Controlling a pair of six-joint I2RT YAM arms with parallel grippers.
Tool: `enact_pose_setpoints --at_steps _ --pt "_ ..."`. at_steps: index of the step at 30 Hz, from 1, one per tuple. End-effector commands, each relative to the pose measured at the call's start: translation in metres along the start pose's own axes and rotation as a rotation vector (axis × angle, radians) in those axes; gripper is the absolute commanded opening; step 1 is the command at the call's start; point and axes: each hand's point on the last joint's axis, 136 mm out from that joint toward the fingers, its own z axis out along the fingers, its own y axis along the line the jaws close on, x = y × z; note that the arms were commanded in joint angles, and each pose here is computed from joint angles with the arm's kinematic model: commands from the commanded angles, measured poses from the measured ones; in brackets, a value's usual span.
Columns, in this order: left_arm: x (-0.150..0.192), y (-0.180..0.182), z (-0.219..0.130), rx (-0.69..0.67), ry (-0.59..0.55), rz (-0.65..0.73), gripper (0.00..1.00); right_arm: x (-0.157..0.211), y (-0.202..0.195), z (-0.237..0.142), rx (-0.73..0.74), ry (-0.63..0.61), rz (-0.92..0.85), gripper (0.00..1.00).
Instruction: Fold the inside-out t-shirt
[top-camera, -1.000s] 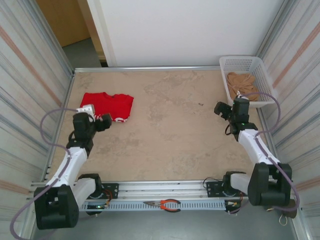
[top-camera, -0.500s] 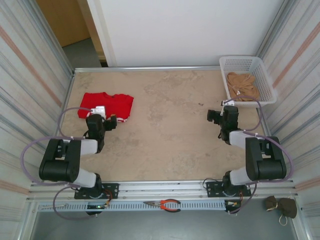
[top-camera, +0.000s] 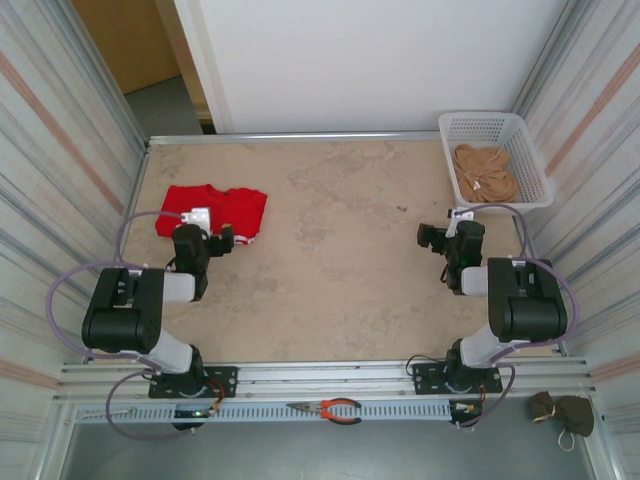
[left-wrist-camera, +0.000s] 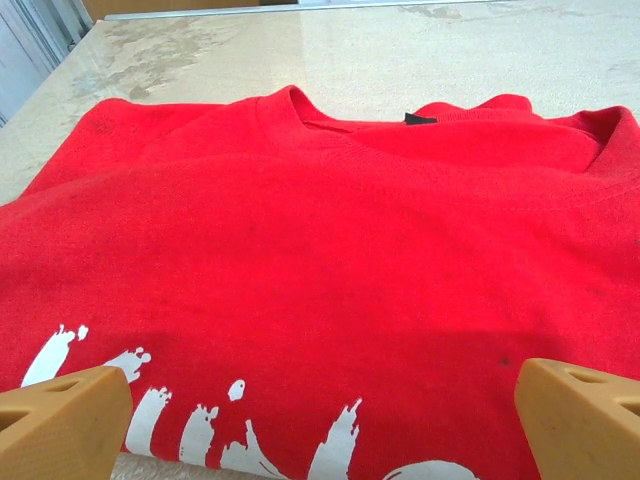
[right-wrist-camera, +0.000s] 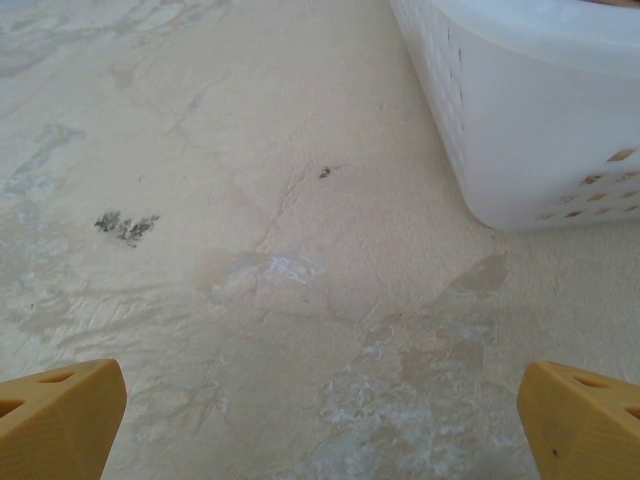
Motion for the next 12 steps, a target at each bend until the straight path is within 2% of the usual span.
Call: enact_pose_setpoints --at_steps 1,12 --pt "-0.0144 0.0008 0.0009 0.004 -0.043 -0.002 0.99 -0.0191 0.0032 -0.0006 -0.009 -0.056 -0.011 0.99" --pt "-0.0142 0.0010 0.0009 0.004 -0.041 -0.003 0.99 -0.0188 0.0036 -0.0009 -0.010 -0.056 -0.014 0.99"
